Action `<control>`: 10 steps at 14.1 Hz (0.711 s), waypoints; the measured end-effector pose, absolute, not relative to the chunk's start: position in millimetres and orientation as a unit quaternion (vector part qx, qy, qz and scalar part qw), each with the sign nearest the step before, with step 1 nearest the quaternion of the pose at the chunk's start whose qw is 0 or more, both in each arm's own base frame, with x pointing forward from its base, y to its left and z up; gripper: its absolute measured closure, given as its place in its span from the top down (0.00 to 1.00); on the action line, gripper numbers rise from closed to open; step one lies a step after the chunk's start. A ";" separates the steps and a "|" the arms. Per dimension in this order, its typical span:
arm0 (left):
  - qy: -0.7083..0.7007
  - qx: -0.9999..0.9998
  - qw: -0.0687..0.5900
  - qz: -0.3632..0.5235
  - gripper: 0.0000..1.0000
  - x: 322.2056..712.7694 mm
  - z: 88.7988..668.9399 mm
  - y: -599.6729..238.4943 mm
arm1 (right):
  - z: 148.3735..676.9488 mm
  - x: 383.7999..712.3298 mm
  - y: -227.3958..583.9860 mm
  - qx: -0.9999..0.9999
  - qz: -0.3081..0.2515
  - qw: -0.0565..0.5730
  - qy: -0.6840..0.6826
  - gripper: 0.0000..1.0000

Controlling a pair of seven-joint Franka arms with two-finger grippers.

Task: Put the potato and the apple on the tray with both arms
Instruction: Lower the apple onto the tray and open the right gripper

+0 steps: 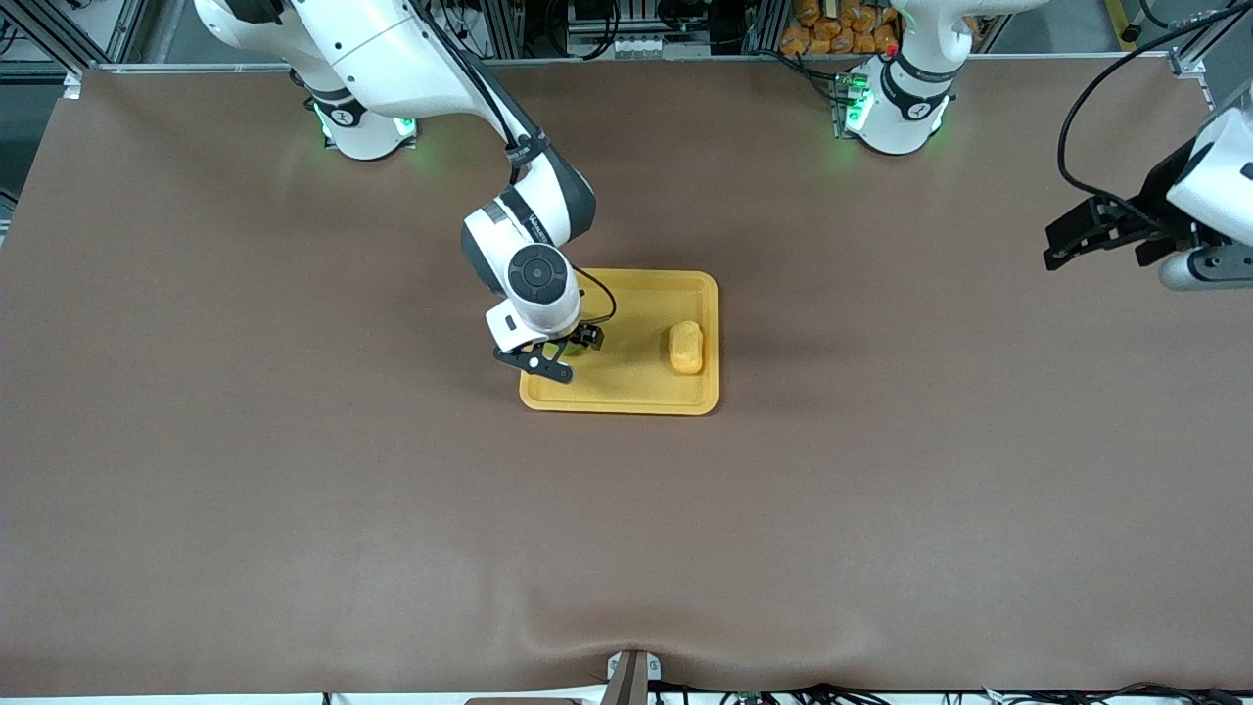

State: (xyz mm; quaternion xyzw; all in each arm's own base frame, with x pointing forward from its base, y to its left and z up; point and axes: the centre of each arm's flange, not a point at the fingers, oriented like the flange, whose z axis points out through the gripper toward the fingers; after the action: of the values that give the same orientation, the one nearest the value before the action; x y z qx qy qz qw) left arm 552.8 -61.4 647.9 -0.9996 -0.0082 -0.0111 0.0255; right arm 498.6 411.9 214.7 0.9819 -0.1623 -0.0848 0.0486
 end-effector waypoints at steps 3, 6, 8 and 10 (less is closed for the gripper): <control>0.004 -1.000 0.029 -0.010 1.00 535.1 653.4 -49.4 | 235.7 504.1 406.2 0.980 -0.091 0.055 -0.167 1.00; 0.013 -0.999 0.032 -0.005 1.00 517.9 659.4 -48.0 | 264.7 517.7 394.0 0.979 -0.088 0.048 -0.179 1.00; 0.018 -0.999 0.033 -0.002 1.00 511.0 662.4 -53.5 | 287.6 528.8 389.2 0.978 -0.085 0.042 -0.186 1.00; 0.022 -0.999 0.033 -0.001 1.00 508.4 662.9 -57.1 | 312.8 543.7 383.2 0.976 -0.085 0.039 -0.194 1.00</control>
State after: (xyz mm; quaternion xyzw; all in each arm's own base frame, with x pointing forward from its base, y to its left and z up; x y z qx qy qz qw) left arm 508.4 -57.1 662.9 -0.9992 0.0220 -0.0012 0.0331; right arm 543.7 383.2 312.8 0.9765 -0.1941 -0.0854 0.0390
